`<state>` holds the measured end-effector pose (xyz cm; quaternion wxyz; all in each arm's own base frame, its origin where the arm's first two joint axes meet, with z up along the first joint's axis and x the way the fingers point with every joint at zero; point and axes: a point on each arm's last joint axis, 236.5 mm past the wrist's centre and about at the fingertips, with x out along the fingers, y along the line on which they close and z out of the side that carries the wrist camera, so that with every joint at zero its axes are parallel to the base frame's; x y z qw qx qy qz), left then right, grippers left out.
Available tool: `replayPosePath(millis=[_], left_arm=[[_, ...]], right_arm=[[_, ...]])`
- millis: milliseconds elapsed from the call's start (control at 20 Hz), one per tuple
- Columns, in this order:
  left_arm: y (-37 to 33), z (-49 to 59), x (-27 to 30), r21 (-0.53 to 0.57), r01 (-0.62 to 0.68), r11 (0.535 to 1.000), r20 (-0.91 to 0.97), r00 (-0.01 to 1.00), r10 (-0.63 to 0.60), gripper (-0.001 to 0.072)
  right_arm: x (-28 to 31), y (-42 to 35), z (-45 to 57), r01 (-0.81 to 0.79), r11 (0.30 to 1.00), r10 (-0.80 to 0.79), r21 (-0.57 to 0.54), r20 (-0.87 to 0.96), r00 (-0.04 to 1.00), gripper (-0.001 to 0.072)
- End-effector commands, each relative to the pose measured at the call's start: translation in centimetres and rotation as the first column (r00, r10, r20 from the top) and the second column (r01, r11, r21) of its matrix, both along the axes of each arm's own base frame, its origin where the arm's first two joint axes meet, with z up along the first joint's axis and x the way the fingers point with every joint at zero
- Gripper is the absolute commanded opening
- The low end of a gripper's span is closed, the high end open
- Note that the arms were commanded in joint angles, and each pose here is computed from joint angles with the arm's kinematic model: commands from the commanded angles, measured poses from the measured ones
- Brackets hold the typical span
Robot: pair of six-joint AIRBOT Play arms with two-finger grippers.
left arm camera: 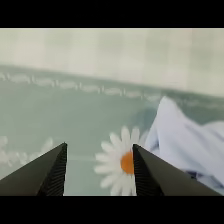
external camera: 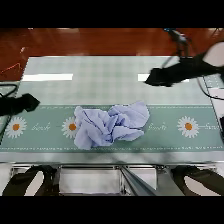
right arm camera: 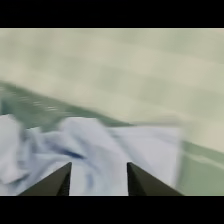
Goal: Fold the shirts.
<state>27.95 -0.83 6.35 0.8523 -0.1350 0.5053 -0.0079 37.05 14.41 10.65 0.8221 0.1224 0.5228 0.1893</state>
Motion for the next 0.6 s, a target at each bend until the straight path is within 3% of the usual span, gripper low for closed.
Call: replayPosePath(millis=[0,100,300,400,550], left_arm=[[-6.0,-6.6,-4.1,-0.280,0.015,0.960,-0.183,0.981,-0.068,0.0506],[-9.3,-9.9,-6.3,-0.430,0.015,0.903,-0.238,0.963,-0.129,0.0506],[-11.3,-13.5,-9.6,-0.516,-0.033,0.856,-0.387,0.900,-0.199,0.0506],[-13.3,-13.7,-10.6,-0.575,0.004,0.818,-0.394,0.875,-0.281,0.0506],[-16.4,-13.9,-9.1,-0.627,0.022,0.779,-0.343,0.890,-0.301,0.0506]], right_arm=[[-4.4,-9.5,-3.8,0.245,0.966,-0.251,-0.079,-0.075,0.965,0.0405],[-8.2,-10.0,-8.1,0.282,0.957,-0.290,-0.070,-0.159,0.944,0.0405],[-13.1,-9.4,-12.5,0.290,0.954,-0.299,-0.075,-0.247,0.922,0.0405],[-13.9,-8.6,-13.2,0.298,0.954,-0.298,-0.041,-0.274,0.914,0.0405],[-14.4,-7.1,-14.2,0.322,0.947,-0.298,0.026,-0.311,0.903,0.0405]])
